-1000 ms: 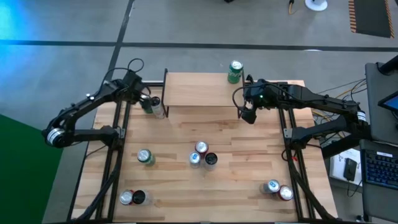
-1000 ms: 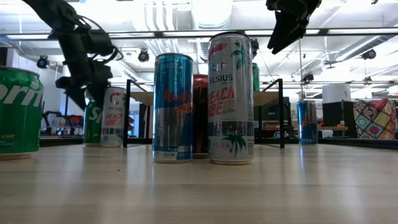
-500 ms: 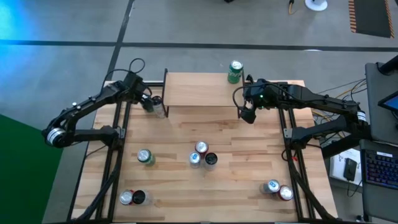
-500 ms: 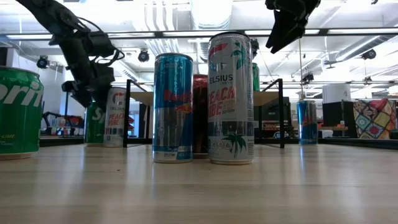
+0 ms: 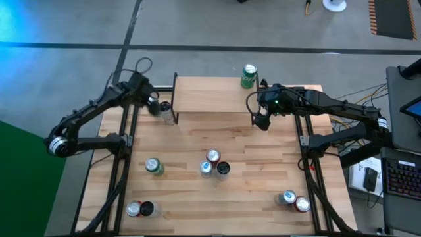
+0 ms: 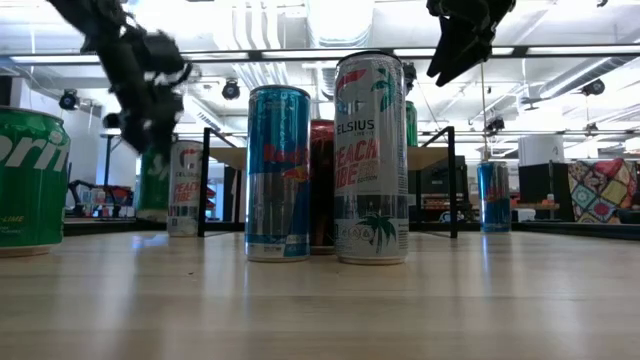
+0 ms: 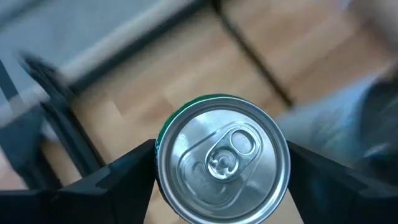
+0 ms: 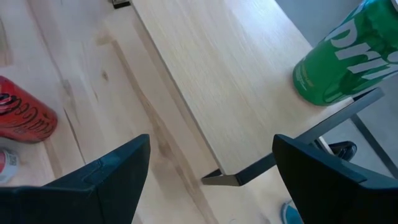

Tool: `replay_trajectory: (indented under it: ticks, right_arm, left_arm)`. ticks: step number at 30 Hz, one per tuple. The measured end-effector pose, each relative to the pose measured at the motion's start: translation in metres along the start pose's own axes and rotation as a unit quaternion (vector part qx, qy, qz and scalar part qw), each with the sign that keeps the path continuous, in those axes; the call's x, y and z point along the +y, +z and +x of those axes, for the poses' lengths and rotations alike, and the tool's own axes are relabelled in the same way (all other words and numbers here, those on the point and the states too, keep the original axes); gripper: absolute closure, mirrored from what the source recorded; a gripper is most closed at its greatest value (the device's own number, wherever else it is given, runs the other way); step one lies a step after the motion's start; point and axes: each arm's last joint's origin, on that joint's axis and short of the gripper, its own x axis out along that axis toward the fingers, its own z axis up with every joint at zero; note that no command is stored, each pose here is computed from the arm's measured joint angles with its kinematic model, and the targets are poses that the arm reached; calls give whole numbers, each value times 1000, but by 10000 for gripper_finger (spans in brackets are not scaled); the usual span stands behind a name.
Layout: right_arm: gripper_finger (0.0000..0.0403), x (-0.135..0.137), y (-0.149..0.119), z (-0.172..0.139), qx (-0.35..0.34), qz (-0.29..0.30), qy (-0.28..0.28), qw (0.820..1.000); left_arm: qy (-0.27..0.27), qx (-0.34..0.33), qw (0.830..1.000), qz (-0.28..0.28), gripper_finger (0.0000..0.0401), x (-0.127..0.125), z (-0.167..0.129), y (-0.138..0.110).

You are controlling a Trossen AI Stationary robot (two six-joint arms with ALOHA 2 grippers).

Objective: Place canned beverage on shelf
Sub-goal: Put the top green soda can on the shelf on the shelf aligned with the other green soda can

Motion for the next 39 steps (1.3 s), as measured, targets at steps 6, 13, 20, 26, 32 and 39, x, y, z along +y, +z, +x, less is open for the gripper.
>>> replay_trajectory:
  ticks: [6,13,20,26,32,39]
  right_arm:
    - [77,3,2,10,4,1,0,1000]
    - [77,10,5,18,-91,-15,59,994]
    - [77,14,0,20,-191,-38,124,973]
    - [77,16,-4,25,-254,-45,151,954]
    - [76,24,-2,33,-328,-44,247,911]
    - [76,28,-1,45,-327,-74,242,911]
  left_arm:
    - [-3,-20,1000,19,108,0,-37,18]
    - [-13,-42,997,70,108,-7,-69,32]
    - [-34,-86,987,131,107,-18,-100,44]
    - [-77,-118,974,178,107,-33,-117,52]
    - [-114,-119,960,228,106,-50,-114,60]
    - [-195,-110,927,302,106,-86,-98,73]
